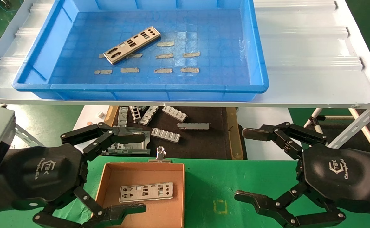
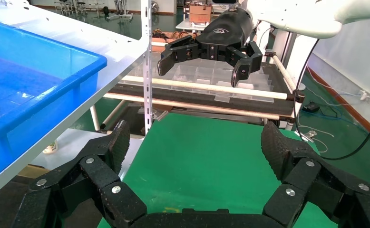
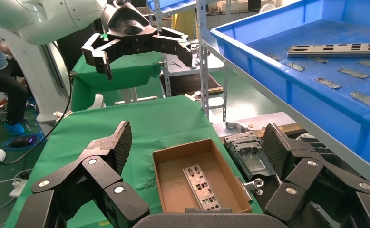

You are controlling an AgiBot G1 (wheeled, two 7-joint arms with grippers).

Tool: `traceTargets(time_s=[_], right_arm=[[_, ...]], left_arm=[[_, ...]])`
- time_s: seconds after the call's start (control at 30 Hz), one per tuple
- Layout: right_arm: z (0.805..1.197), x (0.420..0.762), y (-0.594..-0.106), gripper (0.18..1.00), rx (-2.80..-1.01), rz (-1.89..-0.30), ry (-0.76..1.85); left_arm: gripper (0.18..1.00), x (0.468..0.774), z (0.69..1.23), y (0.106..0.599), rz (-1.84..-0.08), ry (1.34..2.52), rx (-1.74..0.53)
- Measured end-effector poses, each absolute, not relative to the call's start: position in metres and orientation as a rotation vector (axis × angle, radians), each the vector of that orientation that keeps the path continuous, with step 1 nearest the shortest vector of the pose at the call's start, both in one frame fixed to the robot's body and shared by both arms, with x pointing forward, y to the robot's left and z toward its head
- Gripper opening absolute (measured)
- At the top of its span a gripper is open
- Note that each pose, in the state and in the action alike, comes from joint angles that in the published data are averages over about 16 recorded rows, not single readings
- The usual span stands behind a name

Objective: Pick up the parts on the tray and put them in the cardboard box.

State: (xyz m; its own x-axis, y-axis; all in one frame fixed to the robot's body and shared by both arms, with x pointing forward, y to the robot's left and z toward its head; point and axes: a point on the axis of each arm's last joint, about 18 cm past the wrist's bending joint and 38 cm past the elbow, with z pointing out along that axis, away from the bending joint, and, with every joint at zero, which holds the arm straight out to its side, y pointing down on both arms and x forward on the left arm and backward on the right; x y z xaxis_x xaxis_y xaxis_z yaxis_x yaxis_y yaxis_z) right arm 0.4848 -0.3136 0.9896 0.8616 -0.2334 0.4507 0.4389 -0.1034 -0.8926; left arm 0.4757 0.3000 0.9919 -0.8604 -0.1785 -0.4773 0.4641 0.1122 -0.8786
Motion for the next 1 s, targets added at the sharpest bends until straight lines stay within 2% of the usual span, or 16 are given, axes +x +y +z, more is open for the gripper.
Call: traceTargets(time_s=[1.0], right_arm=[[0.9896,0.4848,-0.3136,1.001,-1.577,-0.570,-0.166]], left_arm=[[1.001,0.4757,0.9919,0.3000,-1.798,1.925,0.277]])
